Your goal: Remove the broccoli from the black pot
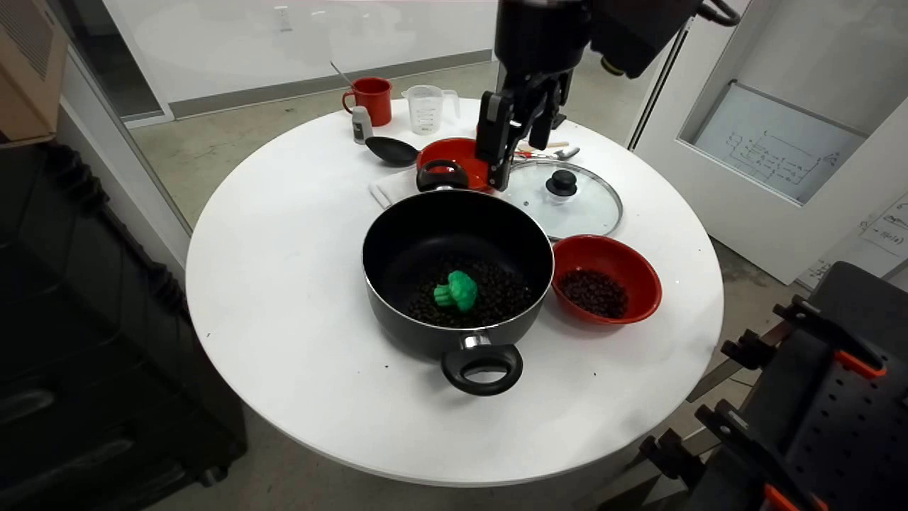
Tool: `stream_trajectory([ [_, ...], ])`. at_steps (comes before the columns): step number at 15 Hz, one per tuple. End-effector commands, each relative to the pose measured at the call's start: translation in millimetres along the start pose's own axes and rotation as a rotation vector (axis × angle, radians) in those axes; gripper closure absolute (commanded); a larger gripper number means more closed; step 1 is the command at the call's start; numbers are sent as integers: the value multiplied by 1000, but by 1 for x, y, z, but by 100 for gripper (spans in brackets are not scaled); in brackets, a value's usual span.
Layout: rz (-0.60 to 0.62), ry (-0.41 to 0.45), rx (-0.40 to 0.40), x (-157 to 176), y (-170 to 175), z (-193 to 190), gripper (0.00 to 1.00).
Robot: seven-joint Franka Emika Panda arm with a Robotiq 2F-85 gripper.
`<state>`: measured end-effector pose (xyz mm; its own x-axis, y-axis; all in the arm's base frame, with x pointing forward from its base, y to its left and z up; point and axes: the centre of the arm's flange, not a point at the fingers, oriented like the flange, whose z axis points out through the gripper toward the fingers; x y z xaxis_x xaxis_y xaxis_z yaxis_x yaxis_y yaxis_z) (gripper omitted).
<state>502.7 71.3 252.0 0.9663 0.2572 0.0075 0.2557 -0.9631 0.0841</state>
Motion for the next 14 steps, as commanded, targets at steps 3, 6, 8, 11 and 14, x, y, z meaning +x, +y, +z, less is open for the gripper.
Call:
stream_trajectory([
  [3, -68, -31, -29, 37, -45, 43, 0],
  [6, -100, -64, -54, 47, -61, 66, 0],
  [8, -117, -90, -64, 53, -67, 83, 0],
  [11, -145, -136, -63, 53, -69, 102, 0],
  [14, -155, -179, -51, 48, -66, 116, 0],
])
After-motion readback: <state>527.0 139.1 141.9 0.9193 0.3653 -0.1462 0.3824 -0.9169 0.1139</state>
